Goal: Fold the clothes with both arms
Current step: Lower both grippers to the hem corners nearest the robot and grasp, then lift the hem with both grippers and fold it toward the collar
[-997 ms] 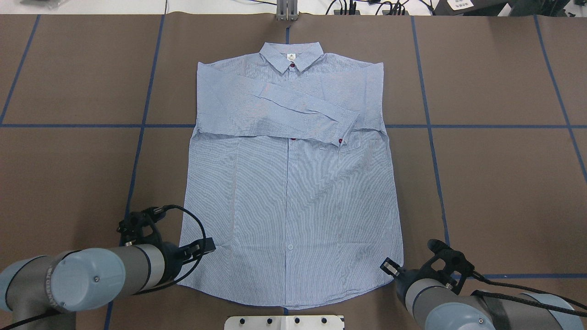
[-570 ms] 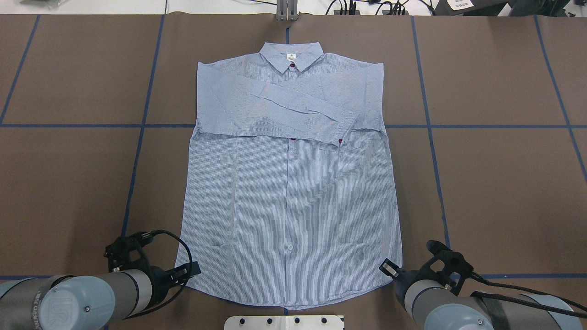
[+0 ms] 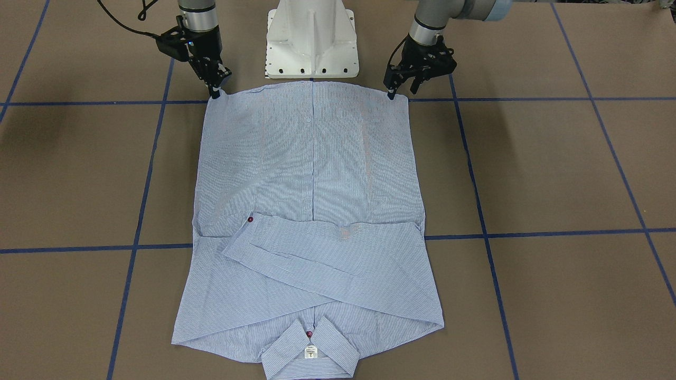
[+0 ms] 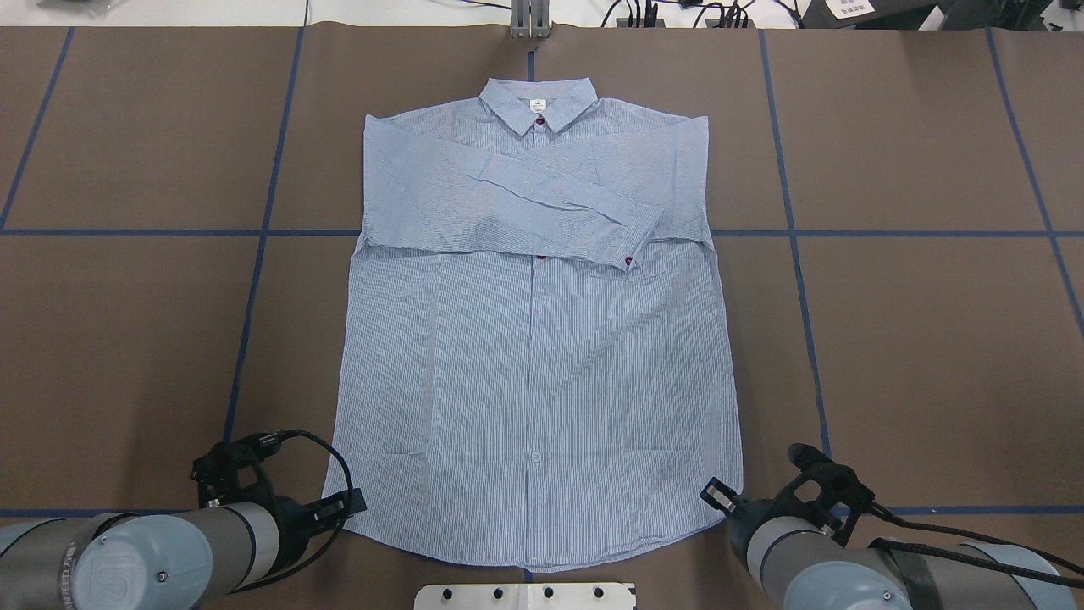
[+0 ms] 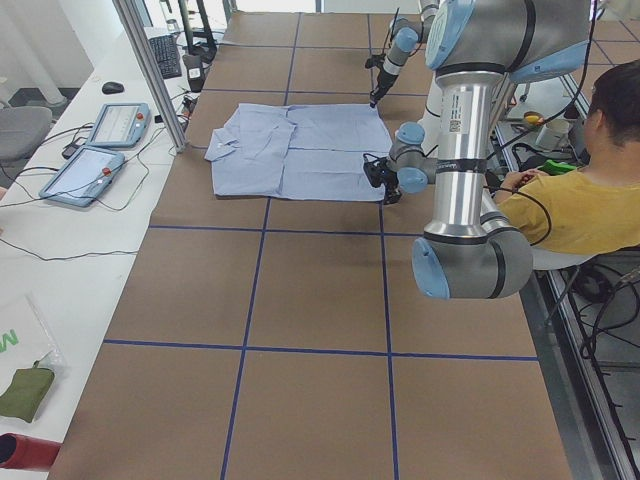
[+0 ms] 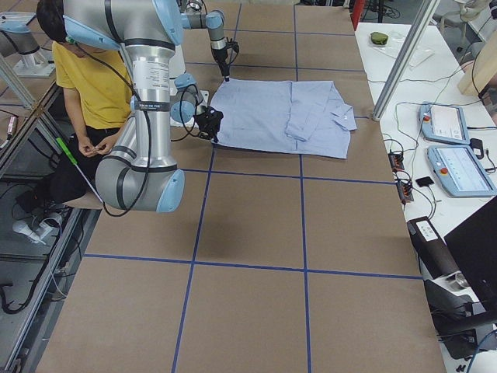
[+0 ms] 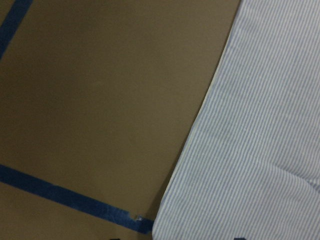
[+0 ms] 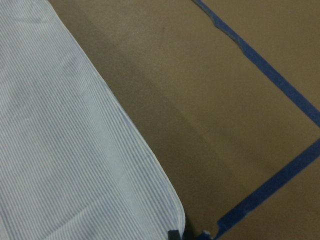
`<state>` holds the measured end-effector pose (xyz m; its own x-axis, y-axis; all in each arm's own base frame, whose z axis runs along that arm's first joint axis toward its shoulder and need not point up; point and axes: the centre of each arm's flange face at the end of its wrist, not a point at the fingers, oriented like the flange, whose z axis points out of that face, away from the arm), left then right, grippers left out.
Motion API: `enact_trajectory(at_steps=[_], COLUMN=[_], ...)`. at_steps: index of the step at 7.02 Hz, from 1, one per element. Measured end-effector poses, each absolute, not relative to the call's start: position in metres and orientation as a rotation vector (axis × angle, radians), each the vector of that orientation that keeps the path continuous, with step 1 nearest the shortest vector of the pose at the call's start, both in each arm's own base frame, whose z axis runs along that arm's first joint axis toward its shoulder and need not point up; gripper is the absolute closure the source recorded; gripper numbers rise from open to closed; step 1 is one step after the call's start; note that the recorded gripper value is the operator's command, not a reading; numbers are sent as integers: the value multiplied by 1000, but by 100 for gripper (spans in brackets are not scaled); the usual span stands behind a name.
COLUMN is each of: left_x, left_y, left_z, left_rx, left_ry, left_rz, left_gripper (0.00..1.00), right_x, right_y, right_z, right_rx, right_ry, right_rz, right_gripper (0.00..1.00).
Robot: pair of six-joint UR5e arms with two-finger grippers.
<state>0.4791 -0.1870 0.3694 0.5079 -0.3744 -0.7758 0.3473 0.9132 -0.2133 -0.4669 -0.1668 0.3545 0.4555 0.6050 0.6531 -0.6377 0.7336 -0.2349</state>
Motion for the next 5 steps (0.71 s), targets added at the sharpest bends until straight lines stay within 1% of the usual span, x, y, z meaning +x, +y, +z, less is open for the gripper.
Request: enact_trajectory(at_steps=[1, 2, 3, 4, 5], left_x=[479, 479, 479, 479, 479], left_y=[-187, -187, -188, -188, -188], left_z=[371, 372, 373, 374, 374], left_rx=[-30, -30, -29, -29, -30], left_ry=[939, 936, 934, 933, 931], left_rz=[-433, -432, -432, -433, -435], left_gripper=[26, 42, 74, 100, 100], right_x=[-467, -467, -467, -467, -467], right_y=[-167, -166, -166, -166, -166], right_z=[355, 355, 355, 355, 355], right_rx=[46, 45, 45, 45, 44], right_ry=[-785, -785, -785, -785, -785], right_rz=[766, 766, 765, 765, 765], right_gripper=[100, 100, 100, 100, 100])
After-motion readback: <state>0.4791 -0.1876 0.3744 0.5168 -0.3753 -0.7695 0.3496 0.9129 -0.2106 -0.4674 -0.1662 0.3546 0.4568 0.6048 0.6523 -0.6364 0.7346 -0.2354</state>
